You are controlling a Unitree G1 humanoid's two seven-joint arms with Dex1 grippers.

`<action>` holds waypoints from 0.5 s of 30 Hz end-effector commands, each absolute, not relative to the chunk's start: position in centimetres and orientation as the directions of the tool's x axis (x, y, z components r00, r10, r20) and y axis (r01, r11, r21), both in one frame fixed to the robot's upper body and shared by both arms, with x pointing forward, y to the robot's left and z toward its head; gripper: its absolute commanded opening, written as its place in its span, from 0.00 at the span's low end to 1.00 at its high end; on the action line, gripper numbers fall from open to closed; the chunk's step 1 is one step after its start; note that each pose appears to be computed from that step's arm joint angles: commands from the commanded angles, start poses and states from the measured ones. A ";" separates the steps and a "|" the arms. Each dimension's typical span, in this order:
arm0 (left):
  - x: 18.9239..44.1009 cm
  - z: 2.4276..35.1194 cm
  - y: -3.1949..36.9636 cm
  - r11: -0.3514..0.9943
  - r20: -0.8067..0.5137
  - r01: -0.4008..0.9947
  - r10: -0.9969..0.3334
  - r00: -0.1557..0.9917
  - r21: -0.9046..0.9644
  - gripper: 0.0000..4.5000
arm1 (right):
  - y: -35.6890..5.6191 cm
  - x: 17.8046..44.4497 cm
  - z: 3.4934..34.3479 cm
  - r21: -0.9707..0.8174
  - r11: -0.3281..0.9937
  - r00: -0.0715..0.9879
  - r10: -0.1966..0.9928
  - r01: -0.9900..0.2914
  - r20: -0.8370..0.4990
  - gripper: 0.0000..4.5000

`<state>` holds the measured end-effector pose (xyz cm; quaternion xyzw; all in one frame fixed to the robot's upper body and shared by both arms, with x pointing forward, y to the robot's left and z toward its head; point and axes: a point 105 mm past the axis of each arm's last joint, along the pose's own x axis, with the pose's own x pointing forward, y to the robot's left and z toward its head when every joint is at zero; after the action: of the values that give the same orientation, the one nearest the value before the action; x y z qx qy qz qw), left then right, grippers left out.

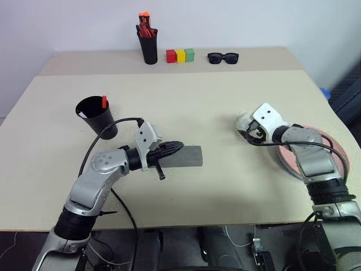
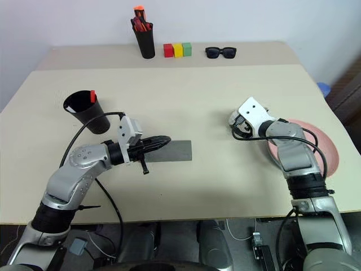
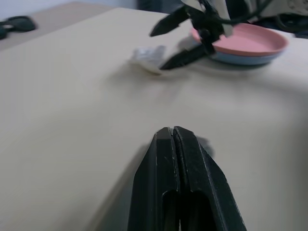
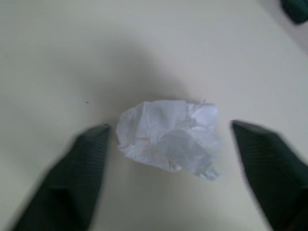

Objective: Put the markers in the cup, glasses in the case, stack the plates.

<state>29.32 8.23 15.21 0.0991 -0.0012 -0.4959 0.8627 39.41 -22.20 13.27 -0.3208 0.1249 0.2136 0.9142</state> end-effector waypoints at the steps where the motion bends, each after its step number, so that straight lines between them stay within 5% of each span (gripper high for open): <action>1: 28.8 16.4 8.7 0.520 -0.055 0.830 -0.840 0.539 0.201 0.00 | -21.8 40.3 13.7 -0.540 0.700 0.882 0.330 -0.468 -0.336 0.99; 3: 28.7 16.2 8.7 0.527 -0.056 0.826 -0.836 0.547 0.200 0.00 | -21.7 40.6 13.2 -0.546 0.692 0.880 0.328 -0.472 -0.345 0.99; 6: 28.6 16.2 8.8 0.537 -0.053 0.820 -0.830 0.556 0.197 0.00 | -22.2 41.1 12.8 -0.559 0.706 0.897 0.288 -0.436 -0.336 0.81; 13: 28.6 16.2 8.2 0.525 -0.046 0.831 -0.840 0.541 0.183 0.00 | -22.9 40.2 14.6 -0.594 0.710 0.925 0.258 -0.378 -0.280 0.01; 15: 28.8 16.1 8.0 0.523 -0.046 0.832 -0.841 0.539 0.183 0.00 | -23.5 39.5 15.6 -0.629 0.697 0.938 0.237 -0.346 -0.253 0.01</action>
<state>28.97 8.37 15.33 0.0896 -0.0085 -0.4723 0.8768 39.76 -22.53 12.71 -0.3356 0.1132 0.1874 0.9162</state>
